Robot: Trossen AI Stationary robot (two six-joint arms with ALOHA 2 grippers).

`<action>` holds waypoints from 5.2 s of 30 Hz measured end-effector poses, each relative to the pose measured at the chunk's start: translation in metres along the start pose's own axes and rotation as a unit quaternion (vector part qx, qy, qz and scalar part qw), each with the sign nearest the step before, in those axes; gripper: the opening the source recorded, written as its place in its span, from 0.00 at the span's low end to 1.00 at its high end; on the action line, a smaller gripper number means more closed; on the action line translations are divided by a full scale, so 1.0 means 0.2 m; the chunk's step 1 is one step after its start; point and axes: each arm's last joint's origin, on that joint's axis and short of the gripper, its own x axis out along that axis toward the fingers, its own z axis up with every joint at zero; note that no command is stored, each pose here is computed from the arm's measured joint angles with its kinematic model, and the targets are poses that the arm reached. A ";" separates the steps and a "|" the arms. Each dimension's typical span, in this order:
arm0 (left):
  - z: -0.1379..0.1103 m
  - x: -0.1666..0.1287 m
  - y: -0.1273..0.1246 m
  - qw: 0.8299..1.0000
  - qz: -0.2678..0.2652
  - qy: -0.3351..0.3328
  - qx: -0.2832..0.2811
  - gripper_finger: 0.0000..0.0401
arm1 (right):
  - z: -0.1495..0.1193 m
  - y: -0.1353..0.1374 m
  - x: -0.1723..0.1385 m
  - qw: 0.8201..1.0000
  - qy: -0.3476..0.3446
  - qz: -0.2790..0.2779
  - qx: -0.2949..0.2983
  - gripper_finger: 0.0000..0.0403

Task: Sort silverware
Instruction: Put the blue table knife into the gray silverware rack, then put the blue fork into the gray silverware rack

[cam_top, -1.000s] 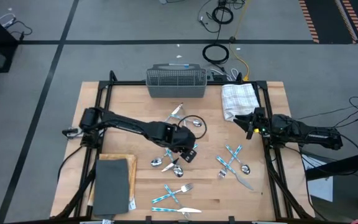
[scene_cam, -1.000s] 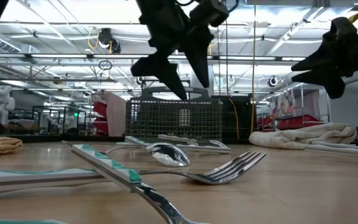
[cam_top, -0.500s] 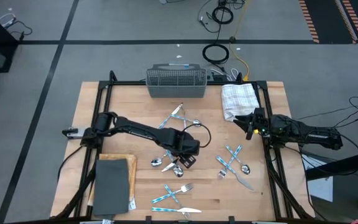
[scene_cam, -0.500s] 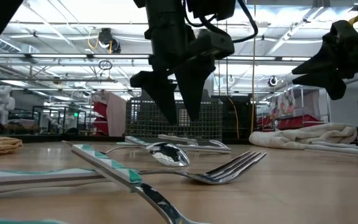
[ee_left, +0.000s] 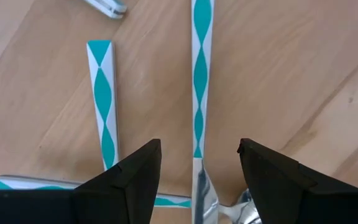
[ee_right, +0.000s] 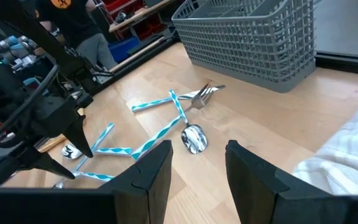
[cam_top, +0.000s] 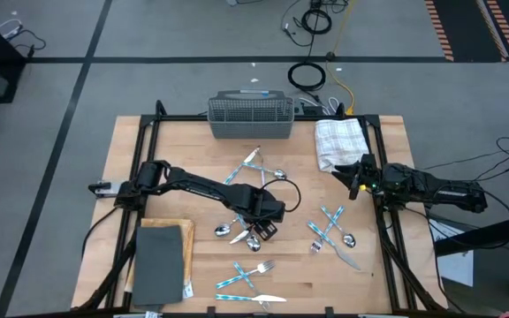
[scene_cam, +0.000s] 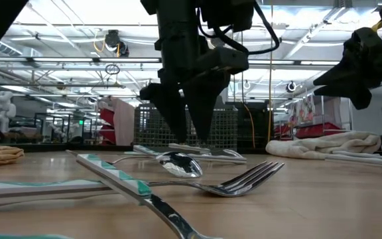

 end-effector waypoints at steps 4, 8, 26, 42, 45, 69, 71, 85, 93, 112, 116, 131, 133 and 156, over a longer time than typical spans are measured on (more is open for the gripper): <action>0.00 0.00 0.00 1.000 0.000 0.000 0.000 0.56 | 0.00 0.00 0.00 1.000 0.000 0.000 0.000 0.35; 0.00 0.02 0.00 1.000 0.002 0.003 0.001 0.56 | 0.00 0.00 0.00 1.000 0.000 0.000 -0.002 0.35; -0.05 0.20 -0.01 0.995 0.006 0.084 0.044 0.16 | -0.01 -0.01 0.00 1.000 0.014 -0.009 -0.013 0.35; 0.04 -0.04 -0.11 0.996 -0.030 0.044 0.065 0.06 | -0.01 -0.01 0.00 1.000 0.013 -0.011 -0.012 0.35; 0.10 -0.15 -0.12 0.997 -0.024 0.013 0.077 0.06 | -0.01 -0.01 0.00 1.000 0.013 -0.011 -0.006 0.35; 0.30 -1.00 0.35 0.789 0.492 -0.159 0.331 0.06 | -0.03 -0.02 0.01 0.999 0.031 -0.025 0.006 0.35; 0.34 -1.02 0.42 0.775 0.514 -0.133 0.344 0.06 | -0.03 -0.02 0.01 0.999 0.034 -0.028 0.004 0.35; 0.59 -1.04 1.06 0.784 0.502 0.050 0.362 0.06 | -0.03 -0.03 0.01 0.997 0.006 -0.073 0.018 0.35; 0.63 -0.91 1.25 0.773 0.470 0.148 0.400 0.06 | -0.03 -0.03 0.01 0.997 0.005 -0.073 0.030 0.35; 0.61 -0.55 1.10 0.619 0.582 0.235 0.471 0.06 | -0.02 -0.04 0.01 0.995 -0.008 -0.096 0.022 0.35; 0.59 -0.50 1.11 0.608 0.582 0.252 0.478 0.06 | -0.03 -0.04 0.01 0.995 -0.007 -0.096 0.022 0.35; 0.52 -0.25 1.15 0.547 0.581 0.315 0.514 0.06 | -0.03 -0.04 0.01 0.995 -0.007 -0.095 0.028 0.35; 0.52 -0.21 1.16 0.542 0.579 0.318 0.520 0.06 | -0.03 -0.04 0.01 0.995 -0.007 -0.094 0.028 0.35; 0.53 -0.20 1.14 0.549 0.556 0.307 0.544 0.42 | -0.03 -0.04 0.01 0.995 -0.005 -0.092 0.024 0.35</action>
